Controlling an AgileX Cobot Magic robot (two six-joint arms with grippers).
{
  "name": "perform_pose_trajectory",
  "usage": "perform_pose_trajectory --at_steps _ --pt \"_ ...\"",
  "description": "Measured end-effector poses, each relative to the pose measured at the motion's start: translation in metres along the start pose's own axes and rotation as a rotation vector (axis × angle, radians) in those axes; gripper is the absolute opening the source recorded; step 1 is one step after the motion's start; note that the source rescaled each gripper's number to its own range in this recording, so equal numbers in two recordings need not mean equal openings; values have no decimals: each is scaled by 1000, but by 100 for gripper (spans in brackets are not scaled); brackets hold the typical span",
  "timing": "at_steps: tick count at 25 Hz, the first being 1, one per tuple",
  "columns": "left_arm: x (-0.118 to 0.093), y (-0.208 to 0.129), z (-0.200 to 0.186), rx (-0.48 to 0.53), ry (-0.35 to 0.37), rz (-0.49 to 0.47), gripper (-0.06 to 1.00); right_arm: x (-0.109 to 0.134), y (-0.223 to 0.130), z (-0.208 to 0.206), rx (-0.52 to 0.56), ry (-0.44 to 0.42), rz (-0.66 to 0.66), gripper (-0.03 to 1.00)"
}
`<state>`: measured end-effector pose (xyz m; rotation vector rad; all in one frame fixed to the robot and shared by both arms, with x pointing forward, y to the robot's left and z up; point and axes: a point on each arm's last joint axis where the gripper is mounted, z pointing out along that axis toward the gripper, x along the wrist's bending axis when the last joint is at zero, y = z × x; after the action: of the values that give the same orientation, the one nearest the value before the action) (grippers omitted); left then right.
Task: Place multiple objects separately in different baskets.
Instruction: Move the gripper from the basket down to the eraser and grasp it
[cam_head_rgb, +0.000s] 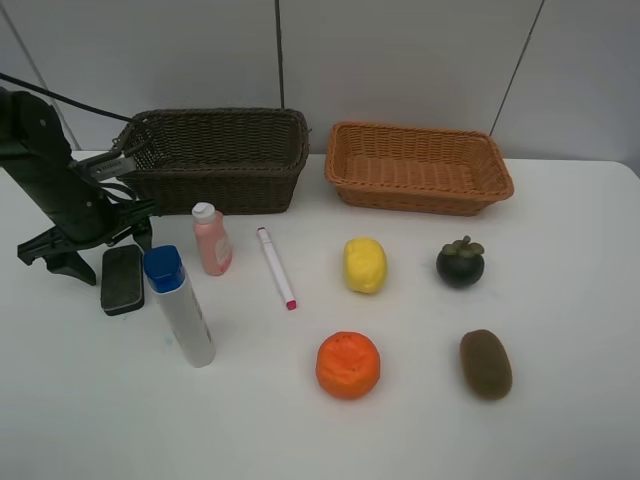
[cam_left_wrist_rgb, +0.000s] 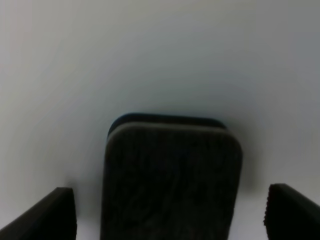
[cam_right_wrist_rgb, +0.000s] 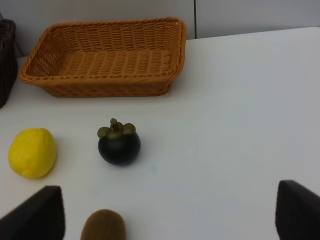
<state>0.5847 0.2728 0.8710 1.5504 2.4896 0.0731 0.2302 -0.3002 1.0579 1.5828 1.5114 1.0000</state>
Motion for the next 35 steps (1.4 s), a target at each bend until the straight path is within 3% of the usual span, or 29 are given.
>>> perform_pose_trajectory --at_steps 18,21,24,32,35 --pt "-1 3 9 -5 -1 -2 99 0 0 0 0 0 0 99" --pt "-1 3 10 5 7 3 90 0 0 0 0 0 0 99" --pt "1 1 10 30 20 12 58 0 0 0 0 0 0 99" --pt "1 -2 4 53 23 44 58 0 0 0 0 0 0 99" --pt "0 -4 -23 55 12 85 58 0 0 0 0 0 0 99"
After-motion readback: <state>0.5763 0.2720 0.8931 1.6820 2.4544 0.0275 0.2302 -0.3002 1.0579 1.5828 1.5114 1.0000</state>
